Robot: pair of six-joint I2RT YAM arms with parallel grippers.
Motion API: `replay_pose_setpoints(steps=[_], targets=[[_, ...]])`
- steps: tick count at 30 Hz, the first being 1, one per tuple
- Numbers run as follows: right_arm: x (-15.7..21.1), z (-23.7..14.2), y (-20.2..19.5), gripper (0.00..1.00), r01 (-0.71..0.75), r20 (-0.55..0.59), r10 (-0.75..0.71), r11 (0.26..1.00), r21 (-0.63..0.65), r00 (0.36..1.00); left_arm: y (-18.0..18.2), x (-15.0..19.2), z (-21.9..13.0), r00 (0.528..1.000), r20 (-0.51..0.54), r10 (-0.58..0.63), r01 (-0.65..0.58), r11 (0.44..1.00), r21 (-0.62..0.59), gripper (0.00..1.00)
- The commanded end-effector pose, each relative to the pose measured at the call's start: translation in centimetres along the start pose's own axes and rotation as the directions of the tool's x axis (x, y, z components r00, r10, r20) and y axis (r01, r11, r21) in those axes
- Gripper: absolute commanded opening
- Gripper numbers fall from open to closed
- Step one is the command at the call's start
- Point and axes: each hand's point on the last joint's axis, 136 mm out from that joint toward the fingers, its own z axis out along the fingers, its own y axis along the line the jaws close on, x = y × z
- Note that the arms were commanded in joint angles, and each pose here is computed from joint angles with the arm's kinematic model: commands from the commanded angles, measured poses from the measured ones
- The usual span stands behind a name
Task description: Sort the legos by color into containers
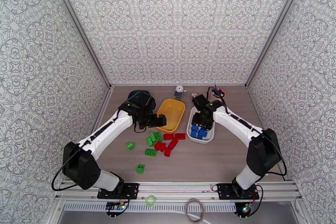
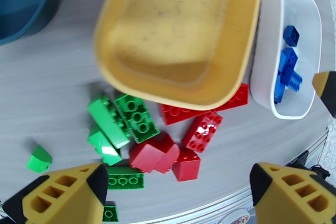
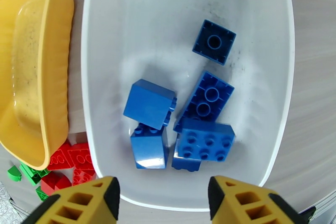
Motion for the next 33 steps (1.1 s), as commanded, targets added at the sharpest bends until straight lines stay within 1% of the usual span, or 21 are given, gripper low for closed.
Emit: replay_pose_setpoints(steps=[1, 6, 9, 14, 18, 21, 25, 33], targets=[[0.9, -1.0, 2.5, 0.59, 0.050, -0.006, -0.051, 0.998, -0.042, 0.999, 0.8, -0.1, -0.7, 0.998, 0.016, -0.064, 0.063, 0.997, 0.045, 0.95], [3.6, -0.4, 5.9, 0.59, 0.147, -0.032, -0.148, 0.988, -0.053, 0.988, 3.3, -0.3, -1.0, 0.983, 0.025, -0.183, 0.181, 0.981, 0.074, 0.95], [5.4, 0.1, 8.3, 0.60, 0.211, -0.050, -0.214, 0.975, -0.064, 0.976, 5.1, -0.3, -1.1, 0.966, 0.033, -0.257, 0.254, 0.964, 0.082, 0.95], [9.3, 0.9, 12.5, 0.60, 0.331, -0.089, -0.339, 0.939, -0.094, 0.937, 8.2, -0.4, -1.5, 0.924, 0.058, -0.378, 0.372, 0.923, 0.095, 0.95], [12.3, 1.6, 14.7, 0.61, 0.395, -0.128, -0.409, 0.910, -0.125, 0.904, 10.0, -0.5, -1.9, 0.893, 0.079, -0.442, 0.434, 0.895, 0.108, 0.95], [14.3, 2.3, 15.2, 0.61, 0.426, -0.165, -0.442, 0.896, -0.124, 0.882, 10.8, -0.4, -2.2, 0.880, 0.091, -0.466, 0.456, 0.883, 0.111, 0.95], [16.8, 3.2, 15.3, 0.61, 0.446, -0.213, -0.463, 0.886, -0.124, 0.861, 11.3, -0.1, -2.2, 0.875, 0.094, -0.475, 0.465, 0.878, 0.111, 0.95], [19.4, 4.7, 15.2, 0.57, 0.432, -0.261, -0.440, 0.897, -0.090, 0.859, 11.4, 0.6, -2.1, 0.876, 0.087, -0.474, 0.464, 0.878, 0.115, 0.96]])
